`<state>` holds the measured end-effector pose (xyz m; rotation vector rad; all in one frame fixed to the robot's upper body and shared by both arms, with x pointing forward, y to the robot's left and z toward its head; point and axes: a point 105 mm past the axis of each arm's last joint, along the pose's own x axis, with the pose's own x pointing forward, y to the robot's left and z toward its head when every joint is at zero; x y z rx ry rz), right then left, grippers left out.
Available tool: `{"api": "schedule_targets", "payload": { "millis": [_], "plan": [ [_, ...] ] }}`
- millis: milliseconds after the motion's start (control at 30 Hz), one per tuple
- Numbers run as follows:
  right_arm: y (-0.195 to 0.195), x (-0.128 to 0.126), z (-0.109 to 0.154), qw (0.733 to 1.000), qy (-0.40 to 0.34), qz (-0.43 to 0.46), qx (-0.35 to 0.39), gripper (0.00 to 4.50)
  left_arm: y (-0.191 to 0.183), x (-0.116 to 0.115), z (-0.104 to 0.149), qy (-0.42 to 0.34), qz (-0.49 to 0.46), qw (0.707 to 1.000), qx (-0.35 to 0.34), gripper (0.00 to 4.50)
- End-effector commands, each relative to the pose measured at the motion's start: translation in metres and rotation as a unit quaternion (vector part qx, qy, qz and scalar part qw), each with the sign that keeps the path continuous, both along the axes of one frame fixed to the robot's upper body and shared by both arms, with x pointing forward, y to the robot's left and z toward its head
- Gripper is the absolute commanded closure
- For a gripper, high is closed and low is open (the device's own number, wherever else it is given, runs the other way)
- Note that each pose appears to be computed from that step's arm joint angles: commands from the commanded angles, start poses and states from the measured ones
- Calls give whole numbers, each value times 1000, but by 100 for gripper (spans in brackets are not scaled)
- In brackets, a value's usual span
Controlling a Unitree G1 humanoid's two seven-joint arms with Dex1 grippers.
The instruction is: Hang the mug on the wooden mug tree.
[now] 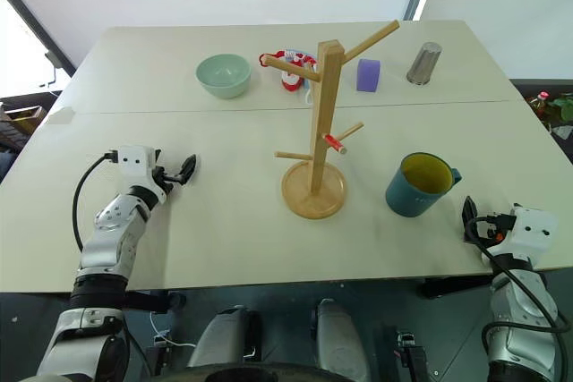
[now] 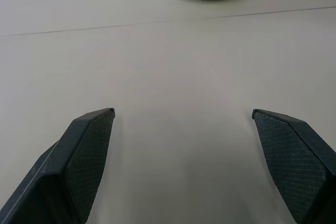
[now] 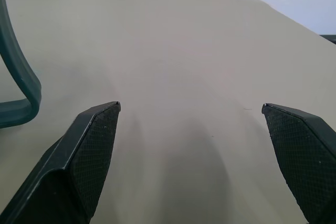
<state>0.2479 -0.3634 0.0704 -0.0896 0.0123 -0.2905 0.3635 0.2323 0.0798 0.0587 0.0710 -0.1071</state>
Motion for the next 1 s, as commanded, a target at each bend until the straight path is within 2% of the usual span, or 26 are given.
{"api": "schedule_targets", "payload": {
  "millis": [33,333,533,733,900,1000],
  "plan": [
    [-2,-1,10,1000,-19,-2,-12,3,3,-1,10,-12,4,1000,11,0],
    [-6,0,12,999,-25,-10,-20,3,3,-3,11,-11,-1,1000,1,0],
    [-2,-1,16,999,-31,5,-44,3,-30,-17,14,-20,-118,993,6,0],
    [11,-6,22,997,-34,63,-39,3,-78,-45,16,-26,-282,959,6,0],
    [22,-7,30,992,-27,115,-38,3,-110,-77,18,-15,-416,909,8,0],
    [22,-5,34,991,-28,127,-36,3,-122,-90,17,-4,-461,888,9,0]
  ]
}}
